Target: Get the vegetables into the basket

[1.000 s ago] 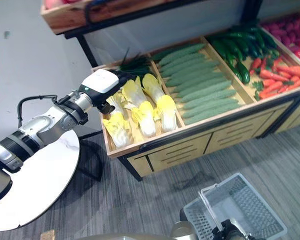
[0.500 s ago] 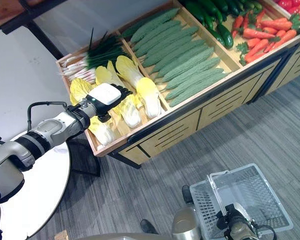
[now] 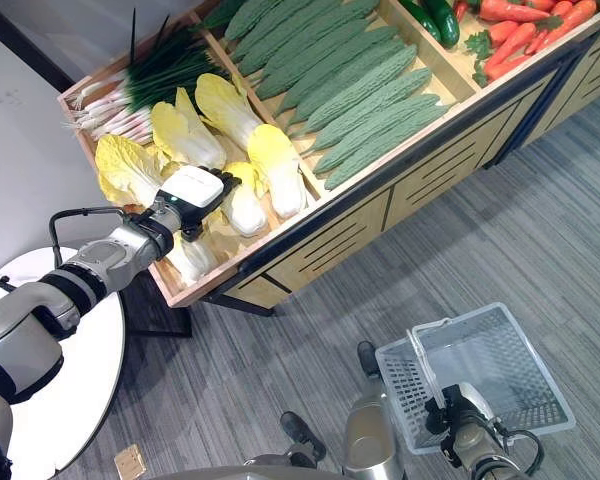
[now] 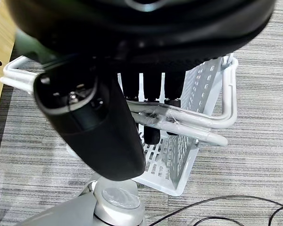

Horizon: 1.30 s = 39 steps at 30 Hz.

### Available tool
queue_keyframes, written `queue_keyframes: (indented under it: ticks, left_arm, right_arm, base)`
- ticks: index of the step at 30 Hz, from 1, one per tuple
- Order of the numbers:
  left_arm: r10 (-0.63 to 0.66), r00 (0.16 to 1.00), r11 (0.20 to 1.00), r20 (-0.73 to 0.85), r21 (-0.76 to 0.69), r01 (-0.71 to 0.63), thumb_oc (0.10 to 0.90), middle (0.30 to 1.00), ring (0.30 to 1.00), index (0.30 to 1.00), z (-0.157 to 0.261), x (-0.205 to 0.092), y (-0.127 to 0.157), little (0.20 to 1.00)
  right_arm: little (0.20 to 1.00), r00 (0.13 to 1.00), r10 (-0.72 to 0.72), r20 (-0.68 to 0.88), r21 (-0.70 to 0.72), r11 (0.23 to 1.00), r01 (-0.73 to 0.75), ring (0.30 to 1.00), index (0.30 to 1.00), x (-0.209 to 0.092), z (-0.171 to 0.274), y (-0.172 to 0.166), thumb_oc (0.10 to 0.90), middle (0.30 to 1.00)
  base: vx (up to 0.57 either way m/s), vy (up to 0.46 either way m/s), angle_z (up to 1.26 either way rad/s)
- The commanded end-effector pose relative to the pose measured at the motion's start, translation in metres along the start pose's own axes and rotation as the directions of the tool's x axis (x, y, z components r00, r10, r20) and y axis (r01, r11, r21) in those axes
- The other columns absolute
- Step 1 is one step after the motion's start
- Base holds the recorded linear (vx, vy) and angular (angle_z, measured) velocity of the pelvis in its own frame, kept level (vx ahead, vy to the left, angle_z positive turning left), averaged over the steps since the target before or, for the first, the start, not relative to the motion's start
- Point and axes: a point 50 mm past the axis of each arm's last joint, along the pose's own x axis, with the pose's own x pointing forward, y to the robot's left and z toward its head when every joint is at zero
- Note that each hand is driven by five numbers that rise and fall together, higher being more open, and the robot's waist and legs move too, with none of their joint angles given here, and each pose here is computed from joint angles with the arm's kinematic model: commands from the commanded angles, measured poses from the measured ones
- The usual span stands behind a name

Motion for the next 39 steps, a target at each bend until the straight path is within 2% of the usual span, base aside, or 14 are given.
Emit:
queue_keyframes:
  ticks: [1, 8, 15, 19, 20, 21, 22, 34, 39]
  left_arm:
    - [0.187, 0.976, 0.981, -0.116, 0.065, -0.180, 0.900, 1.000, 1.000, 1.000, -0.037, 0.007, 0.053, 1.000]
    - [0.245, 0.969, 0.969, -0.032, 0.036, -0.244, 0.900, 1.000, 1.000, 1.000, -0.019, 0.006, 0.057, 1.000]
    - [0.191, 0.981, 0.973, 0.034, 0.123, -0.194, 0.900, 1.000, 1.000, 1.000, -0.009, 0.008, 0.047, 1.000]
    - [0.103, 0.994, 0.977, 0.034, 0.184, -0.108, 0.900, 1.000, 1.000, 1.000, -0.006, 0.009, 0.030, 1.000]
    - [0.087, 0.996, 0.976, 0.031, 0.196, -0.091, 0.849, 0.929, 0.929, 0.929, -0.005, 0.010, 0.028, 0.929]
    - [0.087, 0.996, 0.976, 0.032, 0.196, -0.092, 0.471, 0.399, 0.399, 0.399, -0.005, 0.010, 0.028, 0.399]
    - [0.070, 0.997, 0.976, 0.023, 0.204, -0.074, 0.400, 0.300, 0.300, 0.300, -0.005, 0.012, 0.025, 0.300]
    - [0.060, 0.998, 0.981, -0.006, 0.183, -0.058, 0.400, 0.300, 0.300, 0.300, -0.005, 0.013, 0.021, 0.300]
    - [0.086, 0.996, 0.990, -0.033, 0.114, -0.082, 0.400, 0.300, 0.300, 0.300, -0.010, 0.009, 0.022, 0.300]
  right_arm:
    - [0.300, 0.997, 0.069, 0.024, -0.045, 0.997, -0.068, 0.300, 0.300, -0.005, 0.001, 0.024, 0.400, 0.300]
    - [0.300, 0.996, 0.080, 0.028, -0.063, 0.995, -0.078, 0.300, 0.300, -0.006, 0.000, 0.028, 0.400, 0.300]
    - [0.300, 0.997, 0.072, 0.039, -0.074, 0.995, -0.069, 0.300, 0.300, -0.005, 0.003, 0.027, 0.400, 0.300]
    - [0.300, 0.997, 0.062, 0.043, -0.082, 0.995, -0.058, 0.300, 0.300, -0.004, 0.005, 0.025, 0.400, 0.300]
    - [0.300, 0.998, 0.058, 0.038, -0.084, 0.995, -0.055, 0.300, 0.300, -0.004, 0.004, 0.024, 0.400, 0.300]
    - [0.300, 0.998, 0.058, 0.038, -0.083, 0.995, -0.055, 0.300, 0.300, -0.004, 0.003, 0.024, 0.400, 0.300]
    - [0.300, 0.998, 0.054, 0.034, -0.086, 0.995, -0.051, 0.300, 0.300, -0.004, 0.003, 0.023, 0.400, 0.300]
    - [0.300, 0.998, 0.053, 0.026, -0.082, 0.995, -0.051, 0.300, 0.300, -0.005, 0.000, 0.024, 0.400, 0.300]
    - [0.300, 0.998, 0.055, 0.011, -0.075, 0.996, -0.054, 0.300, 0.300, -0.005, -0.002, 0.026, 0.400, 0.300]
  base:
    - [0.01, 0.000, -0.05]
    - [0.01, 0.001, -0.05]
    - [0.00, 0.002, 0.00]
    - [-0.01, -0.001, -0.02]
    - [-0.01, -0.004, -0.05]
    - [0.00, 0.001, -0.05]
    - [0.00, 0.001, -0.04]
    - [0.00, -0.005, -0.05]
    - [0.00, -0.013, 0.03]
